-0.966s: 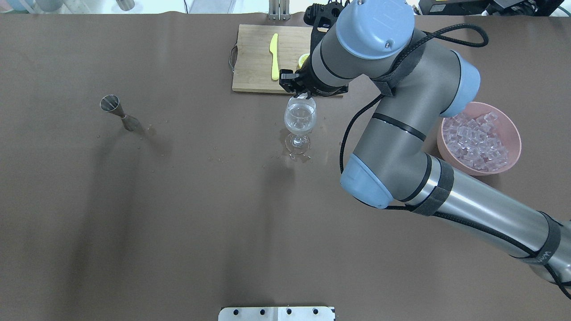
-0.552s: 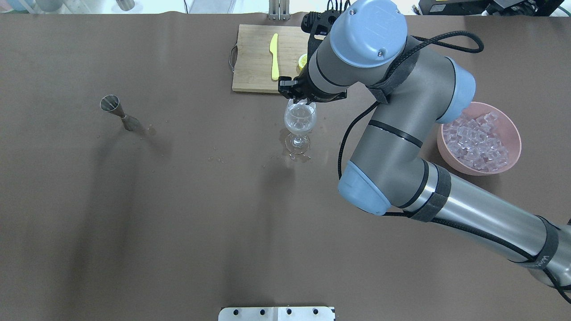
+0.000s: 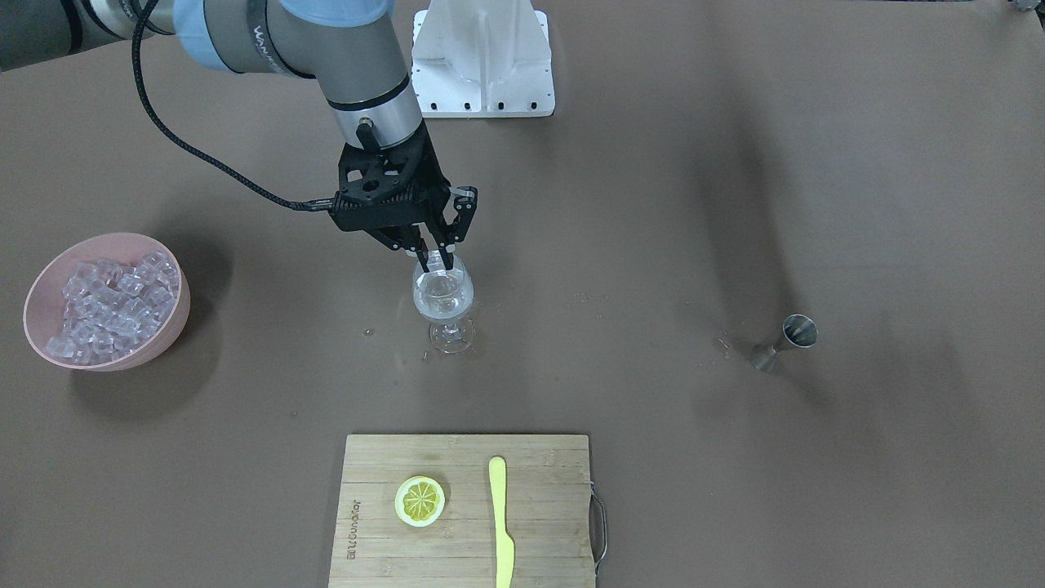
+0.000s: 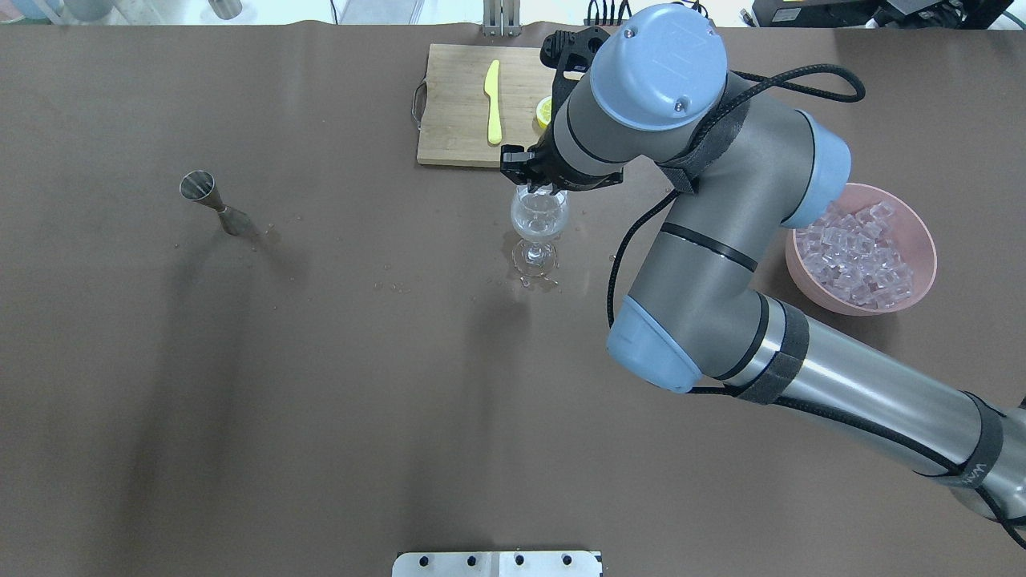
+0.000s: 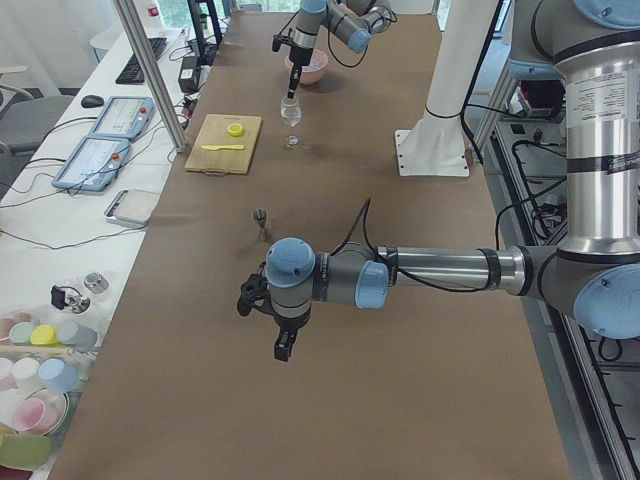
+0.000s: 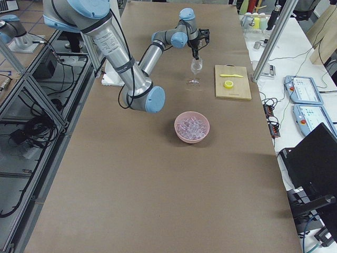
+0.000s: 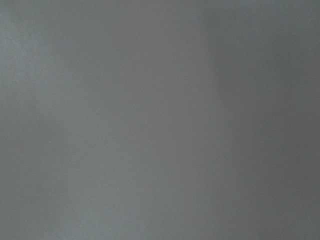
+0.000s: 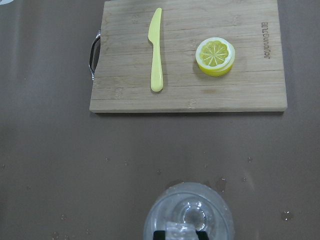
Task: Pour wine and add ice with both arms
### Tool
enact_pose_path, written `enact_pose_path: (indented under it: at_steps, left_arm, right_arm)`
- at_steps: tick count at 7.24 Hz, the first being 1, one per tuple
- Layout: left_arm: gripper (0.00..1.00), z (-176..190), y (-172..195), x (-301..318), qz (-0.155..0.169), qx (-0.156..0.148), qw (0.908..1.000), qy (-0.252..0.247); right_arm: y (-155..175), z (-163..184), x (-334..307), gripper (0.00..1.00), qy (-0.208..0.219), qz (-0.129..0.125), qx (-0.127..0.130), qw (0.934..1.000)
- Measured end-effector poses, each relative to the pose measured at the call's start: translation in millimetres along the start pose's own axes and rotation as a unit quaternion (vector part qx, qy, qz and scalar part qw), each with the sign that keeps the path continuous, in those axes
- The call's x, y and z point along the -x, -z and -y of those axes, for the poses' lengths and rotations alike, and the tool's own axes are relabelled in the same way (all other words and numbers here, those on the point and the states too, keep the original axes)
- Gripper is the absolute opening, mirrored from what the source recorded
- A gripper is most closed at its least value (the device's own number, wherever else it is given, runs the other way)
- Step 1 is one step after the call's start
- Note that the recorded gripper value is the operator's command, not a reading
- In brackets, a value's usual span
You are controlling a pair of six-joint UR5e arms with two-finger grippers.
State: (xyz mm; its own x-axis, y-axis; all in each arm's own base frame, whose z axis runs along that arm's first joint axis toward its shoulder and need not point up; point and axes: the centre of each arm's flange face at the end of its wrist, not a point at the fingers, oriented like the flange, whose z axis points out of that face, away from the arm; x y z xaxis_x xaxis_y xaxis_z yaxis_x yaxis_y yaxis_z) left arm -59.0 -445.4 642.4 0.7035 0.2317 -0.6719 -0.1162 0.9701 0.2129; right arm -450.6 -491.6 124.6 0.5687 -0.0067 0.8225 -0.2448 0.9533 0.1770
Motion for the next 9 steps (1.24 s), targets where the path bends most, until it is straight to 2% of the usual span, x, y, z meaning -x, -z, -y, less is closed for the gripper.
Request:
enact_pose_path:
  at_steps: [1,2,3,5,6,7,9]
  left_arm:
    - [0.98,0.1,0.1,-0.1,0.0,0.0,1.0,0.0]
    - [0.98,0.1,0.3,-0.2,0.0,0.0,1.0,0.0]
    - [0.98,0.1,0.3,-0.2,0.0,0.0,1.0,0.0]
    - [0.98,0.1,0.3,-0.3,0.0,0.0,1.0,0.0]
    - [0.98,0.1,0.3,-0.3,0.0,0.0,1.0,0.0]
    - [0.98,0.1,0.3,-0.3,0.0,0.0,1.0,0.0]
    - [0.98,-0.2,-0.4,0.4,0.0,0.0,1.0,0.001]
  right_arm:
    - [-0.2,-0.2,0.0,0.35,0.0,0.0,0.0,1.0]
    - [-0.4,-0.2,0.1,0.46,0.0,0.0,0.0,1.0]
    - [-0.4,0.0,0.4,0.55,0.0,0.0,-0.001,1.0]
    - [0.4,0.5,1.6,0.64,0.001,0.001,-0.003,1.0]
    - [0.3,0.9,1.7,0.75,0.001,0.001,-0.004,1.0]
    - [0.5,1.3,2.0,1.0,0.002,0.001,-0.006,1.0]
    - [3.2,2.1,2.5,1.0,0.003,0.003,-0.011,0.9999]
